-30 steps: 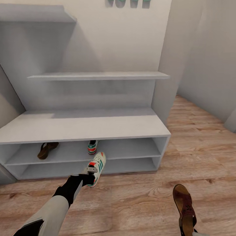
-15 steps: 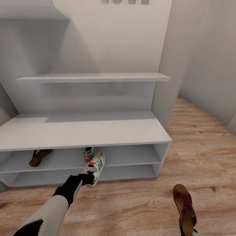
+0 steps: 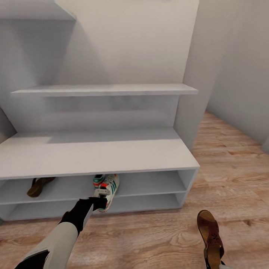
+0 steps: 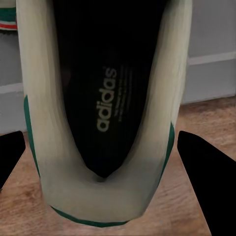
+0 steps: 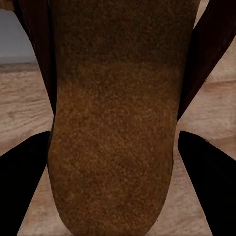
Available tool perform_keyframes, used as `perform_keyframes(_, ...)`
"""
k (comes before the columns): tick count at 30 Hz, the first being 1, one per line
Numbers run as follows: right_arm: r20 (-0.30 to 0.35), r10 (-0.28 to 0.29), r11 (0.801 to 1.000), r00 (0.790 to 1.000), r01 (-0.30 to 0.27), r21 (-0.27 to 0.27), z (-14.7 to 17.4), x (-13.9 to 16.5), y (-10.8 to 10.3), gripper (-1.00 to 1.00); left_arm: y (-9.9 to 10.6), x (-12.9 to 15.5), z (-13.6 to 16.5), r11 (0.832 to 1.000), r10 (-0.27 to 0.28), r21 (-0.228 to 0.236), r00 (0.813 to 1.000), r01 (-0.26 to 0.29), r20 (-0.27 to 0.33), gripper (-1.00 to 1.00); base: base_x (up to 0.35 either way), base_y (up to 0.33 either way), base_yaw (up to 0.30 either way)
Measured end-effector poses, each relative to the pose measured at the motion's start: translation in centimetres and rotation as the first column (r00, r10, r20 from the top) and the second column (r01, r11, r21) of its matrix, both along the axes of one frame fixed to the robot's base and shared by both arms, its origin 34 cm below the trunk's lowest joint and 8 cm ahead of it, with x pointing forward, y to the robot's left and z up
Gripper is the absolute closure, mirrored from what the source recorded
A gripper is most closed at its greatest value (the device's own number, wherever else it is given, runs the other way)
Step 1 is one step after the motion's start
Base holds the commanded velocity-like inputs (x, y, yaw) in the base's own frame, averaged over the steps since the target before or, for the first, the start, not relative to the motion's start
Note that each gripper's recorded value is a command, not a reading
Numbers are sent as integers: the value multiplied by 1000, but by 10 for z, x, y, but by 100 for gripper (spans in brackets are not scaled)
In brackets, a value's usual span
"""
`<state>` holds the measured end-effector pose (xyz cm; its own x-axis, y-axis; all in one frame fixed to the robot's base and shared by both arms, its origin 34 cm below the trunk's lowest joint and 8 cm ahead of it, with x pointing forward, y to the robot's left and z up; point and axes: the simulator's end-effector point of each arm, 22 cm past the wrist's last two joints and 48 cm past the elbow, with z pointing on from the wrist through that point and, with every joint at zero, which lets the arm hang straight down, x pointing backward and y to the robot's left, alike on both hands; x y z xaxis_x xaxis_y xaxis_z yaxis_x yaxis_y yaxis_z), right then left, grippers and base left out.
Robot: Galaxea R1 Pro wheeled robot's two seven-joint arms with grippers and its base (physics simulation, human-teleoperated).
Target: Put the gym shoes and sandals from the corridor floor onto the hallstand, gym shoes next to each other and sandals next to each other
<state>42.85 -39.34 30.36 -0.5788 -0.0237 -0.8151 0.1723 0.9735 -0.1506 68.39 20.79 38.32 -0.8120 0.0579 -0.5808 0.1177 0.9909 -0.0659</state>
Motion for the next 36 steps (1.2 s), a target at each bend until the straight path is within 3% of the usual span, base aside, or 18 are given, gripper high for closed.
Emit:
perform_keyframes(7, 0, 1, 1000, 1000, -1, 0, 0, 0, 0, 100, 0, 0, 0, 1000, 0, 0, 1000, 0, 1, 100, 271, 0, 0)
perform_keyframes(21, 1, -11, 1000, 1000, 11, -1, -9, -2, -2, 100, 0, -3, -11, 1000, -1, 1, 1000, 1, -3, 100, 23, 0, 0)
perform_keyframes(36, -8, -11, 1000, 1000, 11, -1, -14, -5, -3, 100, 5, 3, -13, 998, 62, -1, 998, -62, 24, 100, 0, 0, 13)
